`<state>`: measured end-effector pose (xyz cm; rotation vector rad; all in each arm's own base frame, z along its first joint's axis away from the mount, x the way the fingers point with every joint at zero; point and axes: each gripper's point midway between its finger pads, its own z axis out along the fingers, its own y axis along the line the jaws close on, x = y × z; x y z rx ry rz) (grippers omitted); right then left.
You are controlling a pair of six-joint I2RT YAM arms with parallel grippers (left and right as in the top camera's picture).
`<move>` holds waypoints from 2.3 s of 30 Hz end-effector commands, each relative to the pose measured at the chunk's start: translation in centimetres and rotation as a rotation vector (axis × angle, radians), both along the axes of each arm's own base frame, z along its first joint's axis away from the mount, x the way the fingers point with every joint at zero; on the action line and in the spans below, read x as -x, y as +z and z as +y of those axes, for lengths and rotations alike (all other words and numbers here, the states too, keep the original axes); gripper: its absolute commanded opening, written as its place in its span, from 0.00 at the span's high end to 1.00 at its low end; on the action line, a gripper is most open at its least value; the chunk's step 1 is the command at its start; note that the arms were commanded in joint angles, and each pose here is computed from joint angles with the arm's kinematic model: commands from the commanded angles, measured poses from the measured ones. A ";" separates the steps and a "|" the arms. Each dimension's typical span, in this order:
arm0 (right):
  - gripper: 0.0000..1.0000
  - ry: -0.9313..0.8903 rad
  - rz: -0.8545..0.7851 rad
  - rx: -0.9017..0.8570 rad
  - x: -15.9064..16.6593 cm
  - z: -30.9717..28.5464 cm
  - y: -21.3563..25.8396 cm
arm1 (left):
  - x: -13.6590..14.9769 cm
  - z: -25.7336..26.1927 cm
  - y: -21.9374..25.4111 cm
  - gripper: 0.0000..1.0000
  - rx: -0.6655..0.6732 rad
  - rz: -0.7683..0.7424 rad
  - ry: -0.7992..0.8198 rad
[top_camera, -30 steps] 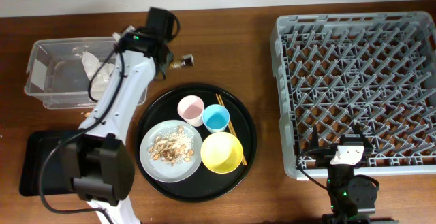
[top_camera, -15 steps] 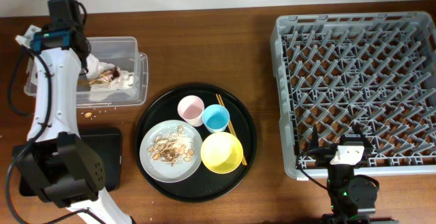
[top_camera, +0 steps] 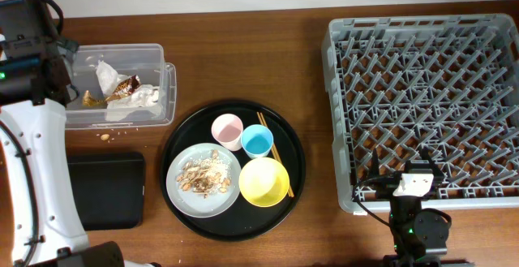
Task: Sort waste into correct bins and load items into the dishwasher rack
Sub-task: 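Drop the gold wrapper into the clear bin and park left arm, then reach the right gripper to the yellow bowl and grasp its rim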
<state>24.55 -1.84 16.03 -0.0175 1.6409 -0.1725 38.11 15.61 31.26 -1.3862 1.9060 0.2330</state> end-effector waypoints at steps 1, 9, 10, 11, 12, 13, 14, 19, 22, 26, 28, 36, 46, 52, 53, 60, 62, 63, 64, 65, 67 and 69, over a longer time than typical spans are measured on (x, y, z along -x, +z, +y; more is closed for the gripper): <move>0.01 -0.010 0.005 0.007 0.0 -0.1 -0.3 | -0.3 -1.7 -1.9 0.01 0.111 0.039 -0.061; 0.01 -0.010 0.005 0.007 0.0 -0.1 -0.3 | 2.4 3.5 -1.4 0.01 -0.019 0.088 0.118; 0.01 -0.010 0.005 0.007 0.0 -0.1 -0.3 | 2.5 3.5 -1.7 0.01 0.016 0.085 0.111; 0.01 -0.010 0.005 0.007 0.0 -0.1 -0.3 | 2.7 3.4 -2.4 0.01 0.082 0.086 0.093; 0.01 -0.010 0.006 0.007 0.0 -0.1 -0.3 | 3.3 3.6 -3.1 0.01 0.116 0.109 0.101; 0.01 -0.010 0.005 0.007 0.0 -0.1 -0.3 | 4.4 4.2 -3.7 0.01 0.130 0.148 0.126; 0.01 -0.010 0.005 0.007 0.0 -0.1 -0.3 | 5.1 4.5 -4.0 0.01 0.139 0.170 0.141; 0.01 -0.010 0.006 0.007 0.0 -0.1 -0.3 | 5.9 4.6 -4.4 0.01 0.150 0.200 0.151; 0.01 0.039 0.004 -0.014 -0.1 0.7 -0.3 | 5.9 4.5 -4.4 0.01 0.151 0.200 0.150; 0.01 0.702 0.089 -0.603 3.3 12.1 1.7 | 5.9 4.5 -4.4 0.01 0.151 0.200 0.150; 0.01 0.850 0.221 -0.861 5.4 14.4 2.4 | 5.9 4.5 -4.4 0.01 0.151 0.200 0.150; 0.02 0.860 -0.185 -0.841 8.1 12.2 20.0 | 5.9 4.5 -4.4 0.01 0.151 0.200 0.150; 0.01 0.716 0.658 -0.452 4.9 15.0 18.3 | 5.9 4.5 -4.4 0.01 0.151 0.200 0.150; 0.01 0.528 0.950 -0.103 3.8 22.0 9.0 | 5.9 4.5 -4.4 0.01 0.151 0.200 0.150; 0.01 0.491 0.995 -0.059 3.8 23.2 7.3 | 5.9 4.5 -4.4 0.01 0.151 0.200 0.150; 0.01 0.527 1.449 0.096 6.1 32.1 -3.3 | 5.9 4.5 -4.4 0.01 0.151 0.200 0.150; 0.01 0.498 1.492 0.123 6.1 32.3 -5.4 | 5.9 4.5 -4.4 0.01 0.151 0.200 0.150; 0.01 0.475 1.513 0.110 6.0 32.5 -6.3 | 5.9 4.5 -4.4 0.01 0.151 0.200 0.150; 0.01 0.456 1.554 0.075 6.4 32.9 -7.0 | 5.9 4.5 -4.4 0.01 0.151 0.200 0.150; 0.01 0.461 1.583 0.057 6.8 33.3 -7.6 | 5.9 4.5 -4.4 0.01 0.151 0.200 0.150; 0.01 0.447 1.620 0.074 7.1 33.3 -8.9 | 5.9 4.5 -4.4 0.01 0.151 0.200 0.150; 0.01 0.446 1.630 0.094 7.1 33.3 -9.7 | 5.9 4.5 -4.4 0.01 0.151 0.200 0.150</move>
